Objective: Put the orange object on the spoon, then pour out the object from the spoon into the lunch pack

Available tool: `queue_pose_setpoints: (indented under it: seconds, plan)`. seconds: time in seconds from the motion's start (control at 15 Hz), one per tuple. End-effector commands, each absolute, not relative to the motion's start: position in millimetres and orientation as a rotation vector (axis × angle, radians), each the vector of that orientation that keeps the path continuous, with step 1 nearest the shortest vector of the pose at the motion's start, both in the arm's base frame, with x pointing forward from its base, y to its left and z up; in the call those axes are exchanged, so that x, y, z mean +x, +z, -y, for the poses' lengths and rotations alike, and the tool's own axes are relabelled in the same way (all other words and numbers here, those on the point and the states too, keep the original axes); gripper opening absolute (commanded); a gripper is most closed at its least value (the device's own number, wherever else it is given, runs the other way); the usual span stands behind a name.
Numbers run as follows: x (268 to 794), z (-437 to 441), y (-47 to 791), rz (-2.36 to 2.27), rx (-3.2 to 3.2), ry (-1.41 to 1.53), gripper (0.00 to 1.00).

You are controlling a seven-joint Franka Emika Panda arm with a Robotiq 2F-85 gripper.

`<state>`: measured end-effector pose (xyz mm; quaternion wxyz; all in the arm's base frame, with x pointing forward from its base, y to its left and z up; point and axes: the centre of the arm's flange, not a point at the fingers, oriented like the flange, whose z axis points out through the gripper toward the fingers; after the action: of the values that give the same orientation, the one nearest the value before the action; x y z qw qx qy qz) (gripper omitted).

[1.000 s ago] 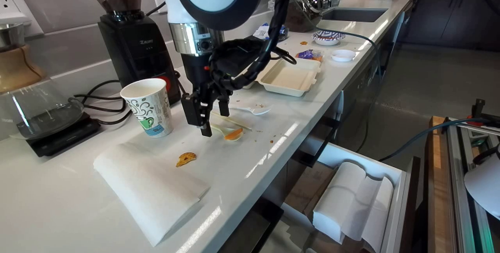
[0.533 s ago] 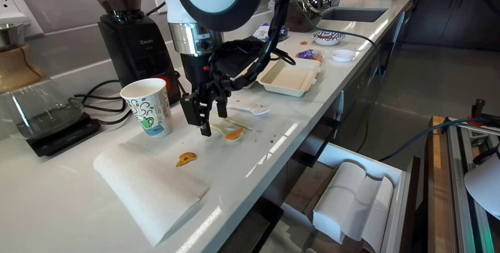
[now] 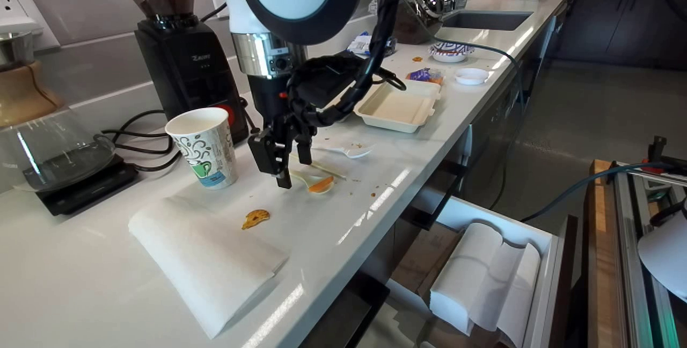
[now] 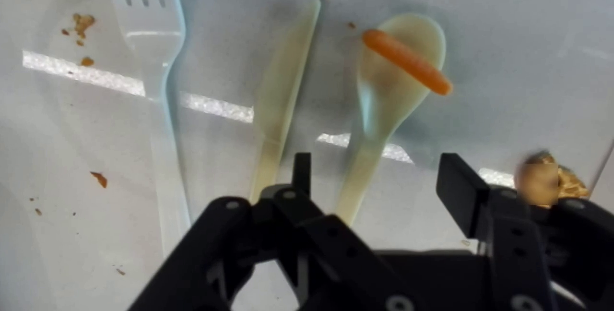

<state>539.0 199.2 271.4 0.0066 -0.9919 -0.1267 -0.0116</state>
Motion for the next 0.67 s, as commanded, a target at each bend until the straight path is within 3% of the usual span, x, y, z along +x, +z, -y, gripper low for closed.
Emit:
queue_pose_setpoints:
  seconds: [0.0,0.6]
  plan:
    - [535.0,-200.0,264.8,0.409,-3.106,-0.045,0.63]
    - [533.4,-199.8,263.5,0.415,-3.107,-0.028,0.44]
